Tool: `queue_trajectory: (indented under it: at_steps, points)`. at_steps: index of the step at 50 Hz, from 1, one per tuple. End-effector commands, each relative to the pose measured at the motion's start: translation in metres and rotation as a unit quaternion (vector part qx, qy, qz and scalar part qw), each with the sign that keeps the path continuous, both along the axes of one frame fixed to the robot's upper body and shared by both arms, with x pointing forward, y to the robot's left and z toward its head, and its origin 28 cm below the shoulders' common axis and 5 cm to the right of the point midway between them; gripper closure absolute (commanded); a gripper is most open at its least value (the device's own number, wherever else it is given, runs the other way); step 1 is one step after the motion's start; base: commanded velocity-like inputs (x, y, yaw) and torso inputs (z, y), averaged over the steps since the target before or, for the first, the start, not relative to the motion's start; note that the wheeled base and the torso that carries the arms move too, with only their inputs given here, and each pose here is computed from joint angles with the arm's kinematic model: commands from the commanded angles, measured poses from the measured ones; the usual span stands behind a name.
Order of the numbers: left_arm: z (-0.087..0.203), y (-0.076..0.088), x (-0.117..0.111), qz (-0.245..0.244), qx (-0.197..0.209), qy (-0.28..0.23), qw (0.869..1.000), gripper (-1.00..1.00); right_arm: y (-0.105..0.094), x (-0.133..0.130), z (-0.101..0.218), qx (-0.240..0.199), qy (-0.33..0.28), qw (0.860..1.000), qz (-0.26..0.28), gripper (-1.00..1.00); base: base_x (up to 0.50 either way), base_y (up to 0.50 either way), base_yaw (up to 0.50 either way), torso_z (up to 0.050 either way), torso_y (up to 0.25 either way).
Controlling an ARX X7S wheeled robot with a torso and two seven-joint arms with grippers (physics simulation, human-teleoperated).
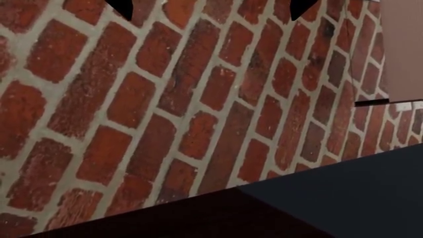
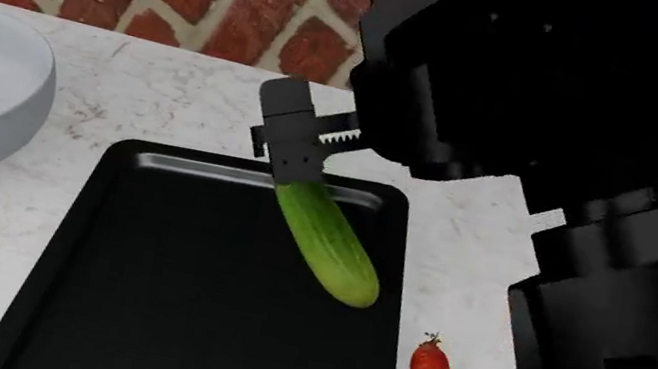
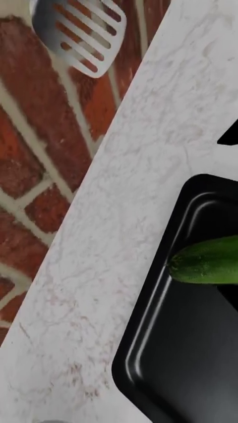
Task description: Place the two vegetables and bowl onto the tray for setting up a vegetable dip station.
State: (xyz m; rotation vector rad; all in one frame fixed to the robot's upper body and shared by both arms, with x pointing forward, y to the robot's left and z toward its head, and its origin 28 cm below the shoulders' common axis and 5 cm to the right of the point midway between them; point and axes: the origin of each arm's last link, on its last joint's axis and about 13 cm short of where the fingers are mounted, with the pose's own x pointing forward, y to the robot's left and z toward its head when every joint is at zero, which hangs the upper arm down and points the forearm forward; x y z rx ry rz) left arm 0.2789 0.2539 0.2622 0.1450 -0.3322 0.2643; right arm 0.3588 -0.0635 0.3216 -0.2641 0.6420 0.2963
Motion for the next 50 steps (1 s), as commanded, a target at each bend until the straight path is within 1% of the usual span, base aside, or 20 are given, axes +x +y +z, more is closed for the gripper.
queue_trajectory:
  at_steps: [1,4,5,7,13,19,22,23,36,50]
  points:
    - [0.003,0.0,-0.003,-0.004,-0.002,-0.004,1.0,-1.0,-0.023,-0.037,0.028,-0.023,-0.013,1.0,-0.001,-1.0,0.0,0.0,0.0,0.0,0.0]
    - [0.004,-0.001,-0.005,-0.006,-0.002,-0.006,1.0,-1.0,-0.03,-0.052,0.025,-0.029,-0.009,1.0,-0.002,-1.0,0.0,0.0,0.0,0.0,0.0]
    - [0.004,-0.001,-0.006,-0.008,-0.003,-0.009,1.0,-1.0,-0.037,-0.061,0.022,-0.031,-0.005,0.999,-0.011,-1.0,0.0,0.0,0.0,0.0,0.0]
    - [0.004,-0.002,-0.007,-0.011,-0.003,-0.01,1.0,-1.0,-0.043,-0.071,0.015,-0.032,0.003,0.999,-0.014,-1.0,0.0,0.0,0.0,0.0,0.0]
    - [0.003,-0.003,-0.009,-0.016,-0.003,-0.012,1.0,-1.0,-0.059,-0.095,0.003,-0.03,0.017,0.999,-0.035,-1.0,0.0,0.0,0.0,0.0,0.0]
    - [0.0,-0.002,-0.007,-0.018,-0.006,-0.011,1.0,-1.0,-0.067,-0.111,-0.007,-0.026,0.025,0.998,-0.043,-1.0,0.0,0.0,0.0,0.0,0.0]
    - [-0.002,-0.002,-0.006,-0.018,-0.007,-0.009,1.0,-1.0,-0.07,-0.117,-0.012,-0.018,0.031,0.999,-0.038,-1.0,0.0,0.0,0.0,0.0,0.0]
    - [-0.002,-0.002,-0.007,-0.018,-0.007,-0.009,1.0,-1.0,-0.073,-0.119,-0.013,-0.009,0.027,0.999,-0.039,-1.0,0.0,0.0,0.0,0.0,0.0]
    - [-0.005,-0.003,-0.006,-0.019,-0.006,-0.006,1.0,-1.0,-0.09,-0.13,-0.038,0.015,0.039,0.998,-0.055,-1.0,0.0,0.0,0.0,0.0,0.0]
    - [-0.007,-0.004,-0.005,-0.019,-0.006,-0.004,1.0,-1.0,-0.089,-0.122,-0.057,0.008,0.052,0.997,-0.056,-1.0,0.0,0.0,0.0,-0.001,0.0]
